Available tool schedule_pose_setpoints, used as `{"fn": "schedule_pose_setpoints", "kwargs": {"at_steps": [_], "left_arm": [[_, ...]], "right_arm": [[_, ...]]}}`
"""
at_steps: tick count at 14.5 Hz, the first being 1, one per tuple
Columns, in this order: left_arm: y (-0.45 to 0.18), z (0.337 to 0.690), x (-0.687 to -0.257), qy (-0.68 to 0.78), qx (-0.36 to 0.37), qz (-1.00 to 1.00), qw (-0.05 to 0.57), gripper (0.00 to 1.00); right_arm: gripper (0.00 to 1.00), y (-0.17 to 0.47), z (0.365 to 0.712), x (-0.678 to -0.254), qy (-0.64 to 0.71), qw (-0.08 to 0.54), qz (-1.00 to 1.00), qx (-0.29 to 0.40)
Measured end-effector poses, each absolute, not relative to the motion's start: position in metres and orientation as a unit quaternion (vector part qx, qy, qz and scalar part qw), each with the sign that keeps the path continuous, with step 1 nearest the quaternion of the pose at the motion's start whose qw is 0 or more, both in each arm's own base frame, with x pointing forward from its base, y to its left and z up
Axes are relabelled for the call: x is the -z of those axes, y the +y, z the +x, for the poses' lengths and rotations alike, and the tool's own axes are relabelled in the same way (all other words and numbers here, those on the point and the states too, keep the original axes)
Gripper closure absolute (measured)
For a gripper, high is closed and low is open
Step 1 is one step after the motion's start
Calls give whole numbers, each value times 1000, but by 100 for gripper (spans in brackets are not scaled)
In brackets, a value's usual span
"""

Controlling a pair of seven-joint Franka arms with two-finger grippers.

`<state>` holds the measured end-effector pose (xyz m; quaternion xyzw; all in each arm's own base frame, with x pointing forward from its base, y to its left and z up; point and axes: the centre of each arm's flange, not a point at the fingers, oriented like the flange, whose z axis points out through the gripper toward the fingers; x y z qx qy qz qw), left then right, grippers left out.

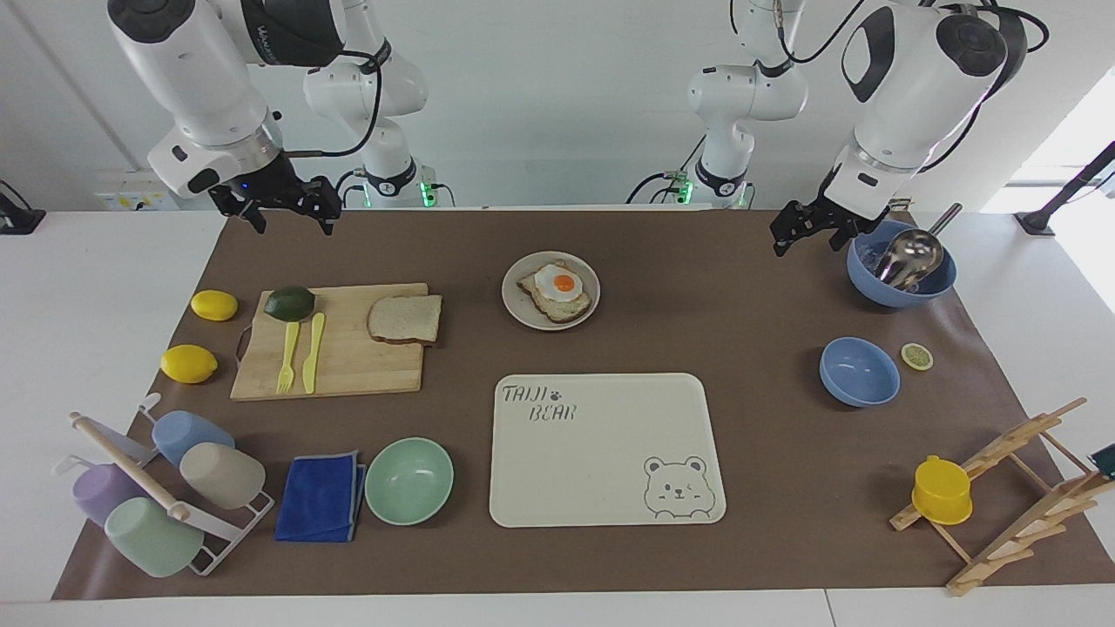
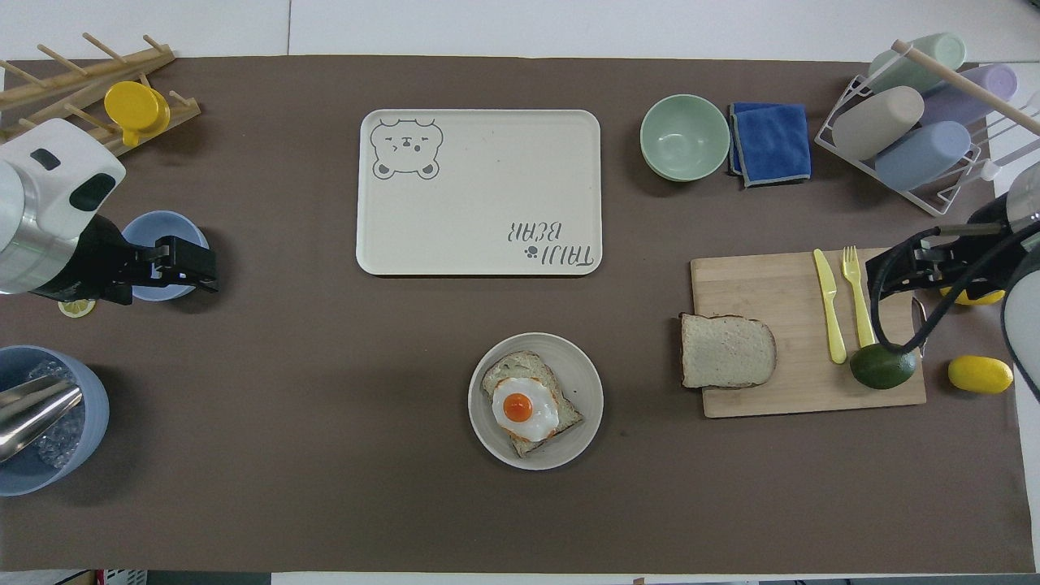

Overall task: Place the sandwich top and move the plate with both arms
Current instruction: 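Move the right gripper toward the bread slice on the cutting board, then grasp the bread slice with the right gripper and lift it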

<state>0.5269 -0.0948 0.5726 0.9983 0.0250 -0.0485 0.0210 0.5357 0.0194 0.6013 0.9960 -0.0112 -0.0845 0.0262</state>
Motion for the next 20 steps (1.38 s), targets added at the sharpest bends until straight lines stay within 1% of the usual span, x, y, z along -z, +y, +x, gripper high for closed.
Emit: {"fn": "schedule_pose_setpoints", "kwargs": {"at_steps": [9,10,12,14,16,18,20], "left_arm": [[-94,527,-574,26,47,998,21,0],[-94,527,-574,26,47,998,21,0],[-93,527,-574,26,47,998,21,0],[-94,527,-575,26,46,998,22,0],[-94,527,-575,26,46,998,22,0],[-94,526,-575,25,46,998,22,0],[-95,526,-575,25,46,998,21,0]], "right_arm": [[0,26,535,-601,-5,26,996,85],[0,37,534,-599,5,25,996,85],[0,84,533,-583,29,26,997,66],[0,140,528,-541,47,27,997,46],[0,181,523,-477,61,31,996,49],[0,209,514,-416,66,41,995,66],[0,226,500,-373,66,71,993,68]]}}
